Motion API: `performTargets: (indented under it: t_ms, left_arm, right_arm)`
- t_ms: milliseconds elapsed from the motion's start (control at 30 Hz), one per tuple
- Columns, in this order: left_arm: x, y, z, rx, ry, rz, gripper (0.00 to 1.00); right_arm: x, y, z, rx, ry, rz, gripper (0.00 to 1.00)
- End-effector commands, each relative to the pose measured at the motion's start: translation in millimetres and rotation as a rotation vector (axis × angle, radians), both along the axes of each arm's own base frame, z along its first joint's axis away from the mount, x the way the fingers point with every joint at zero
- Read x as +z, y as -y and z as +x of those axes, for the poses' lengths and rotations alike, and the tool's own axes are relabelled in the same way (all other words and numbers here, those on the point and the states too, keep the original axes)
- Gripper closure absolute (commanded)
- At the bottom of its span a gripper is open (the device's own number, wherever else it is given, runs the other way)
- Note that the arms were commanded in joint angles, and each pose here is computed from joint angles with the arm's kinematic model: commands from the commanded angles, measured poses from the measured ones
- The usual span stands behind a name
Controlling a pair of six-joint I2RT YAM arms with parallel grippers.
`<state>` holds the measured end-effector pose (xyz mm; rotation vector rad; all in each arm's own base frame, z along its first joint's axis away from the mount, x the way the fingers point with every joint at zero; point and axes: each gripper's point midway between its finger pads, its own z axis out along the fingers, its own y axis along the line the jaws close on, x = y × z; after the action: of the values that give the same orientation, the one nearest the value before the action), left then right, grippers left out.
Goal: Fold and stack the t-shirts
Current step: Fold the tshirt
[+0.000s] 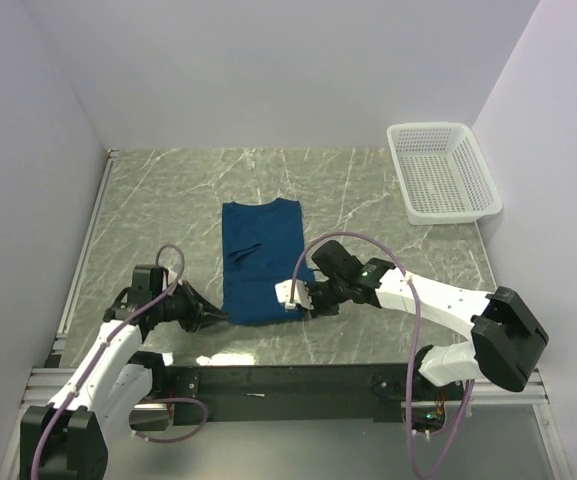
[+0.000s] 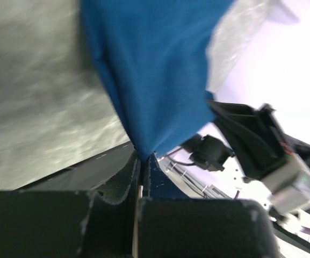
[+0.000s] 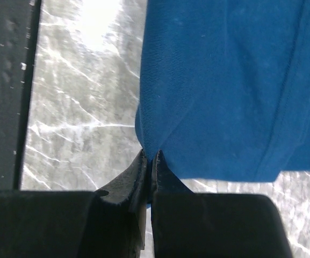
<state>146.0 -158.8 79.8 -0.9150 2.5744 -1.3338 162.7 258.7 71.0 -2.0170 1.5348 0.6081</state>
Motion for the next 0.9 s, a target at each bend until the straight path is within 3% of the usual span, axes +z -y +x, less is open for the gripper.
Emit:
performTargets:
  t_ms: [0, 133, 200, 233, 300, 333, 400, 467, 500, 600, 733, 867]
  left_arm:
    - [32.0, 0.0, 26.7, -0.001, 0.121, 0.017, 1.00]
    - [63.5, 1.1, 67.3, 0.029, 0.250, 0.015, 1.00]
    - [62.6, 0.5, 90.4, 0.058, 0.246, 0.014, 1.00]
    - [78.3, 0.6, 113.2, 0.070, 0.322, 0.009, 1.00]
    - [71.4, -0.1, 145.7, 0.080, 0.304, 0.000, 1.00]
    - [90.8, -0.6, 170.3, 0.084, 0.355, -0.009, 1.00]
    - [83.7, -1.2, 213.5, 0.084, 0.366, -0.015, 1.00]
    - [90.6, -3.7, 267.0, 0.092, 0.402, 0.001, 1.00]
    - [113.5, -2.5, 290.6, 0.085, 0.463, -0.014, 1.00]
    - [114.8, -12.2, 332.4, 0.124, 0.482, 0.005, 1.00]
    - [101.8, -30.0, 361.6, 0.213, 0.493, 0.066, 1.00]
    - [70.4, -27.9, 372.4, 0.228, 0.441, 0.037, 1.00]
  right_arm:
    - [16.6, -7.3, 24.4, -0.058, 0.059, 0.010, 1.00]
    - [47.5, -11.0, 79.7, -0.186, 0.130, 0.057, 1.00]
    - [50.7, -4.1, 117.3, -0.281, 0.137, 0.053, 1.00]
    - [69.0, -7.9, 142.3, -0.323, 0.180, 0.073, 1.00]
    - [57.9, -2.6, 180.2, -0.402, 0.162, 0.043, 1.00]
    - [77.9, -9.5, 205.2, -0.432, 0.198, 0.075, 1.00]
    - [59.6, -14.3, 235.1, -0.484, 0.175, 0.042, 1.00]
    - [80.1, -21.5, 273.1, -0.555, 0.222, 0.078, 1.00]
    - [64.3, -25.3, 288.0, -0.577, 0.215, 0.063, 1.00]
    - [85.9, -36.7, 339.7, -0.683, 0.301, 0.127, 1.00]
    - [91.8, -45.1, 376.6, -0.761, 0.378, 0.200, 1.00]
    - [87.2, -55.1, 396.9, -0.783, 0.377, 0.226, 1.00]
